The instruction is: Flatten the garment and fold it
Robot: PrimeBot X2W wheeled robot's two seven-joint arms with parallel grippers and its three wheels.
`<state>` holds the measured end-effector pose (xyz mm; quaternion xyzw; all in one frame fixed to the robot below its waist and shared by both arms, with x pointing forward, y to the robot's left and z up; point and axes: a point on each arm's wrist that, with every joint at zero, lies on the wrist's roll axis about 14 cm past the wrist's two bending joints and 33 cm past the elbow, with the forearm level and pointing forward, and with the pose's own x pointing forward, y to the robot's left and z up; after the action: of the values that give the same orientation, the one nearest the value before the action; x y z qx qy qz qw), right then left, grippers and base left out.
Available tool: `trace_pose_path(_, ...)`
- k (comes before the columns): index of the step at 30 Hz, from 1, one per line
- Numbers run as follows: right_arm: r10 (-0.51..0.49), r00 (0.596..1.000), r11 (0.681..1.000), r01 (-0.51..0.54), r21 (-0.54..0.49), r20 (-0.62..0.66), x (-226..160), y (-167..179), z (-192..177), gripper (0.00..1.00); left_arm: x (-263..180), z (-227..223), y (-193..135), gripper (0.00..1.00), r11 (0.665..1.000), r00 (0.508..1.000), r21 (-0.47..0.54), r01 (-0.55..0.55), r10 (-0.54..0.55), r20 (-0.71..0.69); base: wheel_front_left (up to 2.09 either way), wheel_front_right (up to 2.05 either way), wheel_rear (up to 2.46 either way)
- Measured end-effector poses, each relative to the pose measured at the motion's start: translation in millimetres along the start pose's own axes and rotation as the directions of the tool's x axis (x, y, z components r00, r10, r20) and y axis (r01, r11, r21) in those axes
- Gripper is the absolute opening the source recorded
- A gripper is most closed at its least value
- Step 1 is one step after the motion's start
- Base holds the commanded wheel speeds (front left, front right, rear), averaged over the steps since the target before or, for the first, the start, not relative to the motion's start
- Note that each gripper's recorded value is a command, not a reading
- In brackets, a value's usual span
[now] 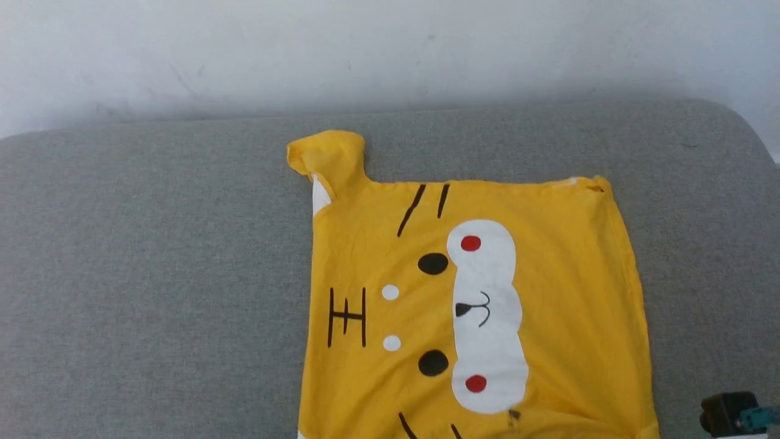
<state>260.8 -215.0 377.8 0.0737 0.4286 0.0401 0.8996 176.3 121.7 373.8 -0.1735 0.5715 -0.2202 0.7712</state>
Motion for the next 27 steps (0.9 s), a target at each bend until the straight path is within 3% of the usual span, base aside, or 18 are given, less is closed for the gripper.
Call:
trace_pose_path(9,0.016,0.982,0.999,-0.007,0.049,-0.187,-19,1,-51,0.0,-8,-17,-11,0.0,0.999,1.0,-0.047,0.019,-0.018,0.007,0.0,0.0,0.0)
trace_pose_path(17,-0.013,0.999,1.0,0.013,0.011,-0.047,-22,-4,-13,0.0,-22,43,-21,0.0,0.998,0.958,0.038,0.047,-0.056,0.281,0.0,0.0,0.0)
trace_pose_path(21,-0.028,0.999,1.0,0.029,-0.012,0.041,-20,-6,14,0.0,-32,85,-32,0.0,0.991,0.907,0.118,0.069,-0.112,0.407,0.0,0.0,0.0)
trace_pose_path(27,-0.053,0.979,0.997,0.063,-0.046,0.198,-12,-10,63,0.0,-49,146,-32,0.0,0.972,0.815,0.237,0.012,-0.146,0.56,0.0,0.0,0.0)
